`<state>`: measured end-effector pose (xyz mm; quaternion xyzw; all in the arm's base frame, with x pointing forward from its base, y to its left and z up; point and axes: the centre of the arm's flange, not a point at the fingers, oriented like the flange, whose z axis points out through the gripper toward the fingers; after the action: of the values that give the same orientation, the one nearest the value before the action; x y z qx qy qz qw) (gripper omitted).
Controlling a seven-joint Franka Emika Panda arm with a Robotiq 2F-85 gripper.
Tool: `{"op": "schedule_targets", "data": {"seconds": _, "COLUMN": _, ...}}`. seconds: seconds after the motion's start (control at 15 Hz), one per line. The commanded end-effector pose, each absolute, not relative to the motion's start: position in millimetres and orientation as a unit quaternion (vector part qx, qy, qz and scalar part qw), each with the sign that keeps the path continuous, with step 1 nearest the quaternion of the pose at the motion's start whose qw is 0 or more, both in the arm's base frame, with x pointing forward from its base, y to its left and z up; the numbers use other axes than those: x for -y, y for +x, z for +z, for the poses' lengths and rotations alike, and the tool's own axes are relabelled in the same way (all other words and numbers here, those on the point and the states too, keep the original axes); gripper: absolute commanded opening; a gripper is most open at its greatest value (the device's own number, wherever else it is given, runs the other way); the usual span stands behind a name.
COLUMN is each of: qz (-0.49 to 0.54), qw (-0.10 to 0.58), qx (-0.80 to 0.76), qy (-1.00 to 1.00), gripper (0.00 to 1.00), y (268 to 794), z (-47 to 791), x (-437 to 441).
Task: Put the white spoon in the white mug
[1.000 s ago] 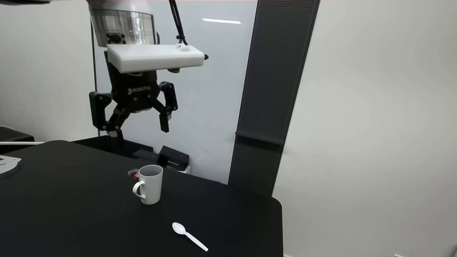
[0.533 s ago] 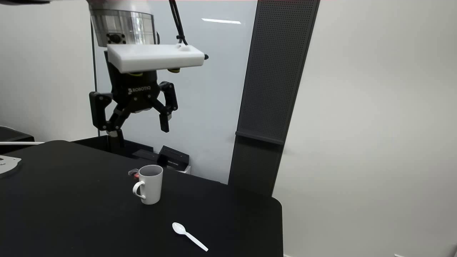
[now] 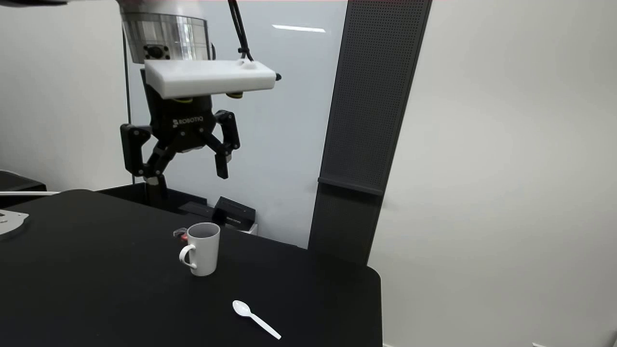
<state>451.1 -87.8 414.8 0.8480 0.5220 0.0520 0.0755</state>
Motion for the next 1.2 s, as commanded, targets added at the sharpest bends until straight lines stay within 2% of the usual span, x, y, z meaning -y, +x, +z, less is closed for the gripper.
{"op": "schedule_targets", "data": {"seconds": 0.0, "qz": 0.056, "qw": 0.079, "qx": -0.522, "qy": 0.848, "gripper": 1.00, "y": 457, "z": 414, "x": 91}}
{"op": "schedule_targets", "data": {"seconds": 1.13, "qz": 0.070, "qw": 0.076, "qx": -0.572, "qy": 0.814, "gripper": 1.00, "y": 521, "z": 360, "x": 144}}
